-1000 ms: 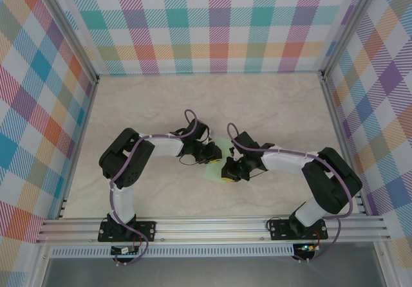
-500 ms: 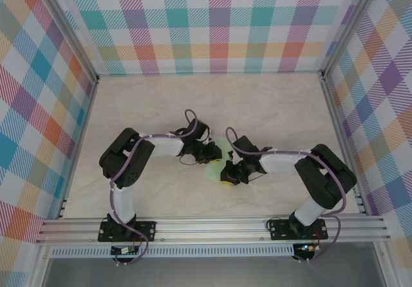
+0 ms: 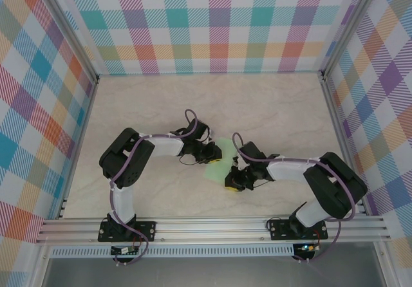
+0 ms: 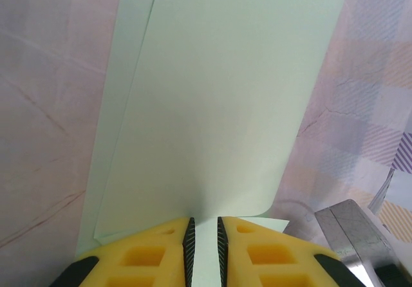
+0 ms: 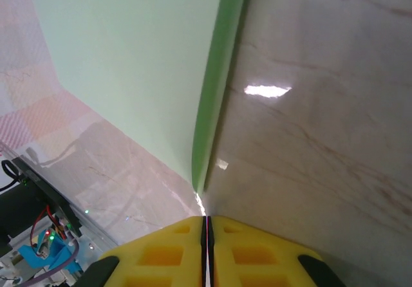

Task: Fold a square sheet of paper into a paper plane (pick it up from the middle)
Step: Fold the triangle a second time at the center of the table, then turn over the paper at the center of the table.

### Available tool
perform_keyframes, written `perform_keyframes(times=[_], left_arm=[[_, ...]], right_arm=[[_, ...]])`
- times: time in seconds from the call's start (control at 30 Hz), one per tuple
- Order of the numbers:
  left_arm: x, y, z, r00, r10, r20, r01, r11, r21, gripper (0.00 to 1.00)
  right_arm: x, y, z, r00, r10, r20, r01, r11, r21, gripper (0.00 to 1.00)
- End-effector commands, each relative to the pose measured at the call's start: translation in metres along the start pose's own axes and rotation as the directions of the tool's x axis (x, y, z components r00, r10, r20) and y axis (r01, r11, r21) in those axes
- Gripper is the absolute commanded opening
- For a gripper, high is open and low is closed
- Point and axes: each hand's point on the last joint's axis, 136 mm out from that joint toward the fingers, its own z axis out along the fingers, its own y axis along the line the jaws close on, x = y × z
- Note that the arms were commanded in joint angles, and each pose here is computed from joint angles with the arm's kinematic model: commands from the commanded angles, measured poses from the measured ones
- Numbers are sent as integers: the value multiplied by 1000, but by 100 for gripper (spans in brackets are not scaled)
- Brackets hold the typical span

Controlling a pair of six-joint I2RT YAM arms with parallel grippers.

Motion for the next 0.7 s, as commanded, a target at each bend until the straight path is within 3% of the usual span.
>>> perform_keyframes(times=[0.0,0.17,0.3,0.67], left_arm=[[11,37,14,998,-44,-38,40,993,-110,21],[13,39,16,998,-49,-46,44,993,-111,21],[12,37,16,998,-50,-47,44,993,-106,21],[12,41,17,998,-50,-41,45,992,-122,21]], right_arm=[[-8,27,-12,1000,-7,28,9,997,-77,12],[-32,44,-11,997,-10,76,16,997,-73,12],[-41,30,7,998,36,58,-34,999,-27,11],[1,-14,9,996,93,-6,-93,996,-3,12]])
